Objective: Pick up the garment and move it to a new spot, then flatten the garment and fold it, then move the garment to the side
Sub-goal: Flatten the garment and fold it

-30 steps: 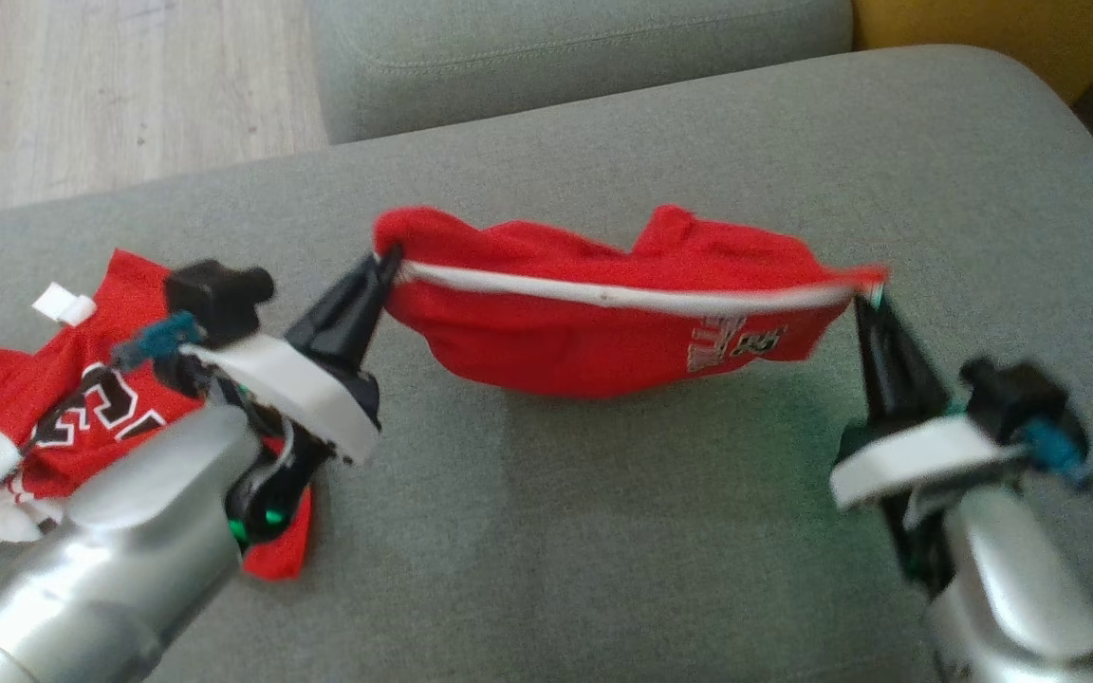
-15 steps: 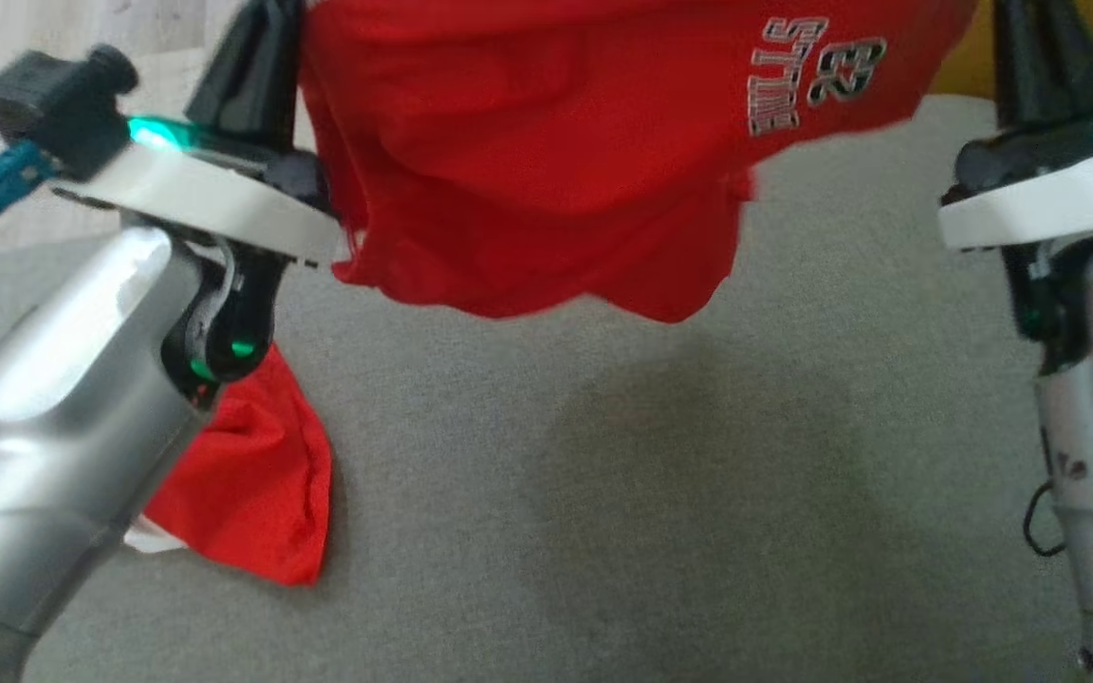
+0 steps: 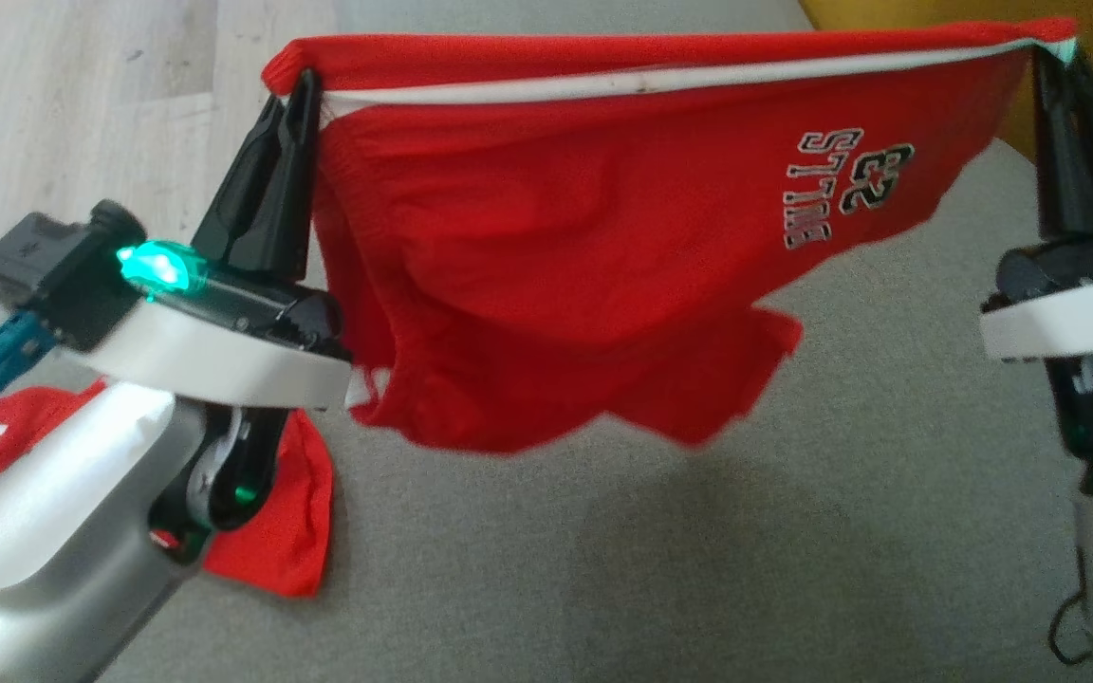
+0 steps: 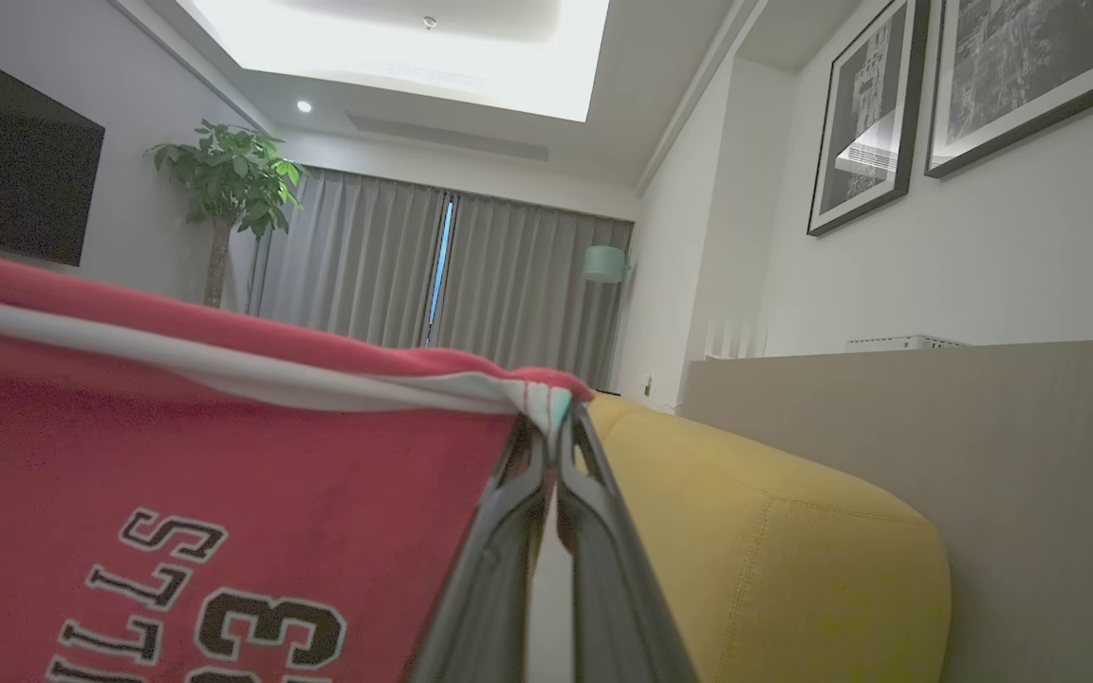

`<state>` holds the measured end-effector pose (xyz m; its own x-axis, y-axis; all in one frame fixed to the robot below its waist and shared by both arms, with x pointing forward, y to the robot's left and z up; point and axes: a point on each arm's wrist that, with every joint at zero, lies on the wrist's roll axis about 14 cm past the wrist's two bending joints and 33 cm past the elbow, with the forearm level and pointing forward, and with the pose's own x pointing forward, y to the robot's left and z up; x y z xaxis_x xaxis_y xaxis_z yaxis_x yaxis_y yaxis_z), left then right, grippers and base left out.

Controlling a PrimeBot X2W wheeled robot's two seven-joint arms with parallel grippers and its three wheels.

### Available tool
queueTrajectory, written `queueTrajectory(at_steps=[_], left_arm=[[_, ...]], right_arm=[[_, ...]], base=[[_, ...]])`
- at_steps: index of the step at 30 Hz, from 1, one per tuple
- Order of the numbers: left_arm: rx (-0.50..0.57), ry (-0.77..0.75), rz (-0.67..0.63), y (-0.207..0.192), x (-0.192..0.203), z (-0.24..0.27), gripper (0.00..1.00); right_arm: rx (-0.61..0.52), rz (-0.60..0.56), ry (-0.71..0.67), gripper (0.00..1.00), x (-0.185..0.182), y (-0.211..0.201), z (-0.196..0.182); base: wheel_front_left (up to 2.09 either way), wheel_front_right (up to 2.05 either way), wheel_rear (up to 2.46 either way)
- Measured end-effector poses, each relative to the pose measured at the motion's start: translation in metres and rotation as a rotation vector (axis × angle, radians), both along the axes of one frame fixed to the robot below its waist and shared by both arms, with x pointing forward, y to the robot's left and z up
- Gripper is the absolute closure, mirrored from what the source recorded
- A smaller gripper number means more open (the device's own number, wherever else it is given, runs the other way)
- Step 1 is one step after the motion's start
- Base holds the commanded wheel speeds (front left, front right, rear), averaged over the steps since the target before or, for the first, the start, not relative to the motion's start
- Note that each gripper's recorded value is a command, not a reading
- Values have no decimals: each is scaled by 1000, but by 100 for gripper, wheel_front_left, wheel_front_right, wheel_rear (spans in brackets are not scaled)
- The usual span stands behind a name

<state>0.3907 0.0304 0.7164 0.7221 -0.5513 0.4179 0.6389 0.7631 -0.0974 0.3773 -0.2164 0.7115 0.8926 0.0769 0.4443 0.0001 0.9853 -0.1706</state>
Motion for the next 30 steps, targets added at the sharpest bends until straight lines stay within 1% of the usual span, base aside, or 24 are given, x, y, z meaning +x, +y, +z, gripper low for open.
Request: queueTrajectory(at_steps=[4,7,9,11,13,15,19,23,24,27,30], left_arm=[[10,31,3,1,2,-5,100],[19,93,6,0,16,-21,100],[65,120,14,0,31,-34,100],[72,137,1,-5,49,-37,100],[107,125,-4,-9,74,-37,100],[134,104,7,-12,103,-35,100],[184,58,38,-14,163,-35,100],[163,15,38,-21,210,-35,100],[144,6,35,-22,221,-34,100],[121,0,41,-24,246,-41,100],[90,54,37,-26,263,-65,100]], right_arm=[[-7,-32,37,100,-3,-8,-6],[-17,-46,92,100,9,-13,-19],[-9,-46,137,100,24,-15,-30],[-12,-48,176,100,46,-19,-36],[-32,-47,184,100,73,-21,-34],[-54,-45,174,100,102,-22,-27],[-51,-33,151,100,161,-21,-15],[-80,-47,111,100,209,-25,-10],[-82,-54,102,100,219,-28,-11],[-62,-62,94,100,242,-31,-23],[-66,-68,167,100,258,-33,-61]], base=[[0,0,0],[0,0,0],[0,0,0],[0,0,0],[0,0,0],[0,0,0],[0,0,0],[0,0,0],[0,0,0],[0,0,0],[0,0,0]])
